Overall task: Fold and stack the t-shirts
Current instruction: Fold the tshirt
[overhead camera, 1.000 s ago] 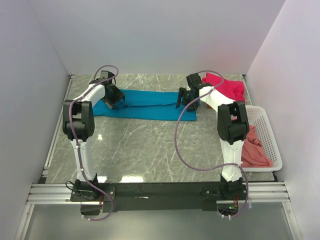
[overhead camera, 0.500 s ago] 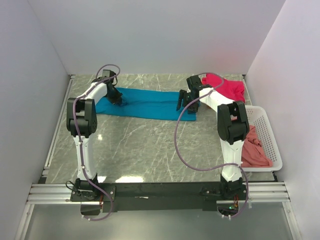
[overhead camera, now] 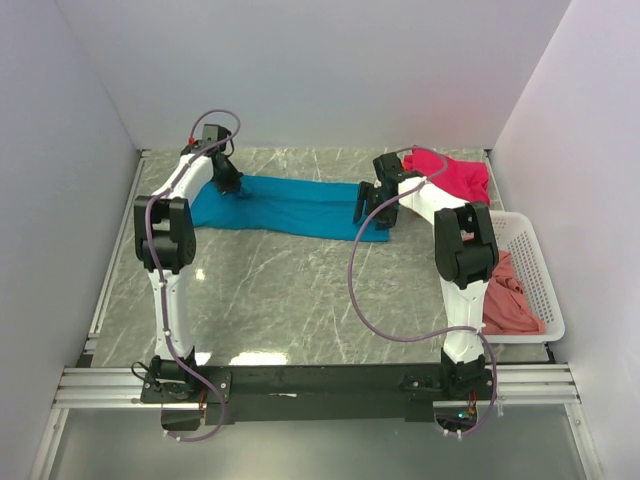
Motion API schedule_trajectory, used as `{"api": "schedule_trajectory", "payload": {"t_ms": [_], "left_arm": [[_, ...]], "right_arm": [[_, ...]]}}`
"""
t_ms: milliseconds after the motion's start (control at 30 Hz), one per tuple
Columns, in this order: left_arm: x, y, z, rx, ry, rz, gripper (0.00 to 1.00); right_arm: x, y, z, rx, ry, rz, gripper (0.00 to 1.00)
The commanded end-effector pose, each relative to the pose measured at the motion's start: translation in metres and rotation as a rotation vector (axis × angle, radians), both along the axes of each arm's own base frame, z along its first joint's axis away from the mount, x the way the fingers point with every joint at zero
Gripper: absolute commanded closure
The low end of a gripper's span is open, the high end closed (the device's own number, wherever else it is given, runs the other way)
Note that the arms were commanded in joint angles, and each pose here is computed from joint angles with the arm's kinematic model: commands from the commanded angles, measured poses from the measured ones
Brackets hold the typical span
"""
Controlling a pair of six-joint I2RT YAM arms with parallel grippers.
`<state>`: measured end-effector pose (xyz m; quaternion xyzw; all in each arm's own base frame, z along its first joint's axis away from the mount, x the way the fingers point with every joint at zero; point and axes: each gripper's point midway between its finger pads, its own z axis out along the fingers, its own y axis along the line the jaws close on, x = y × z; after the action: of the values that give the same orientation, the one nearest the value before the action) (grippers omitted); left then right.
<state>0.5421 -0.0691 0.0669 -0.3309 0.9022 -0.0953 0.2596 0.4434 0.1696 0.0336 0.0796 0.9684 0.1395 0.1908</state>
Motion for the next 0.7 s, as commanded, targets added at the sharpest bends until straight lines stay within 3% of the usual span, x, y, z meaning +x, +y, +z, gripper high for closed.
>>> {"api": "schedule_trajectory", "payload": {"t_ms": [0,133,200,300,333,400,433,667], "left_arm": [[0.013,0.001,0.0,0.028,-0.017,-0.046,0.99],[0.039,-0.016,0.008,-0.008,-0.104,-0.129,0.99],[0.041,-0.02,-0.002,0.006,-0.082,-0.15,0.94],[0.053,-0.021,0.006,0.027,-0.112,-0.159,0.77],[0.053,-0.021,0.006,0.025,-0.113,-0.157,0.61],[0.055,-0.022,0.013,0.018,-0.141,-0.159,0.49],[0.057,-0.024,0.013,0.008,-0.159,-0.157,0.39],[0.069,-0.028,0.041,-0.028,-0.255,-0.128,0.29]], "right_arm": [[0.002,-0.003,-0.005,0.005,-0.002,-0.009,0.24],[0.001,-0.002,-0.007,0.01,-0.002,-0.002,0.24],[0.0,-0.002,-0.008,0.009,0.002,-0.002,0.24],[-0.001,-0.004,-0.008,0.004,0.003,0.0,0.24],[-0.003,-0.005,-0.01,-0.001,0.008,0.0,0.24],[-0.003,-0.006,-0.01,-0.002,0.008,-0.003,0.24],[-0.004,-0.006,-0.011,-0.002,0.011,-0.005,0.24],[-0.008,-0.006,-0.01,0.003,0.007,-0.008,0.24]]}}
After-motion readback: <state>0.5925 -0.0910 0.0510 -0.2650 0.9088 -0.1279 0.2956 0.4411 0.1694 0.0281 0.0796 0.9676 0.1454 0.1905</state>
